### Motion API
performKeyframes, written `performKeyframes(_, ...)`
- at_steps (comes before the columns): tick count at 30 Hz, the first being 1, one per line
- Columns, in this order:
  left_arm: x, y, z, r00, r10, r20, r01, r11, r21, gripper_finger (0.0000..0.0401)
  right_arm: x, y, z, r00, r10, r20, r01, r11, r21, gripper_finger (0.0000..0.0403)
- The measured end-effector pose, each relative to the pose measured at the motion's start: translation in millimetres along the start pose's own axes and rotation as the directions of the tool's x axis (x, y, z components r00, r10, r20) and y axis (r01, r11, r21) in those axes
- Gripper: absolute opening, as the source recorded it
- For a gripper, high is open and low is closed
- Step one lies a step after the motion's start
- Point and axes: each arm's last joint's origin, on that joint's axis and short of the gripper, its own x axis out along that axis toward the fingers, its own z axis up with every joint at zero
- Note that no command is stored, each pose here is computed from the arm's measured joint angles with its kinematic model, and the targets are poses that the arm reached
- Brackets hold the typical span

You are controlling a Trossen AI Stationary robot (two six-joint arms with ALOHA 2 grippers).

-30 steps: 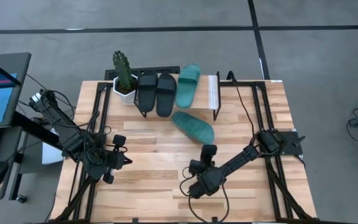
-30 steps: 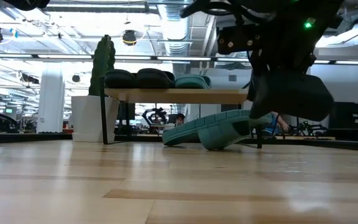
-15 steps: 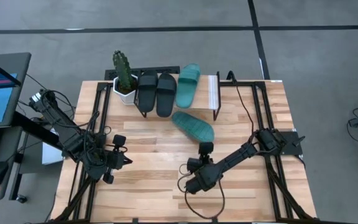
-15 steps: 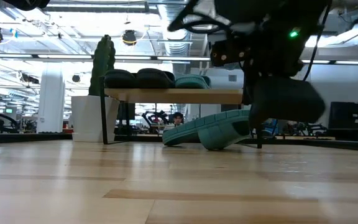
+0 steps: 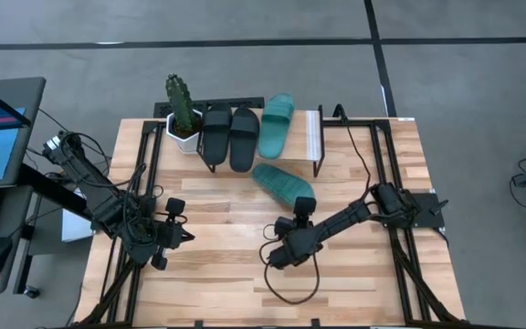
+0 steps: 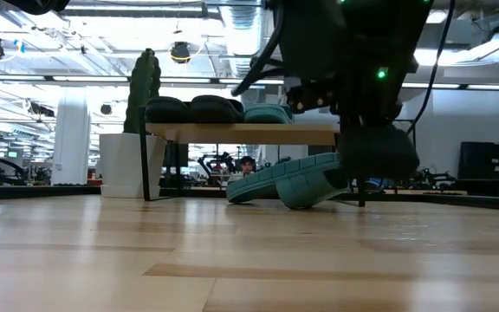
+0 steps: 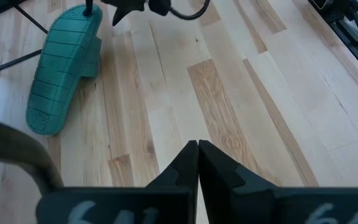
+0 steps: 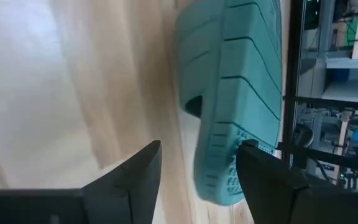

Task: Pick and place slides into the shelf
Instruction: Put the green slide on the shelf

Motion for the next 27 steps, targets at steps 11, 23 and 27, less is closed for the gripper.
performKeyframes(11, 0.0, 0.0, 0.0, 1.0, 0.0, 0.0, 0.0, 1.0, -0.006, 0.0002, 25.7, -21.3, 11.9, 0.996, 0.008, -0.083, 0.006, 0.987, 0.161, 0.017)
performKeyframes(23, 0.0, 0.0, 0.0, 1.0, 0.0, 0.0, 0.0, 1.0, -0.007, 0.0002, 10.4, -11.3, 2.8, 0.987, 0.083, -0.139, -0.057, 0.981, 0.186, 0.0038)
performKeyframes(27, 0.0, -0.1, 0.0, 1.0, -0.001, 0.0, 0.001, 1.0, -0.01, 0.0002, -19.6, -1.9, -6.5, 0.987, 0.1, -0.125, -0.079, 0.983, 0.167, 0.0038)
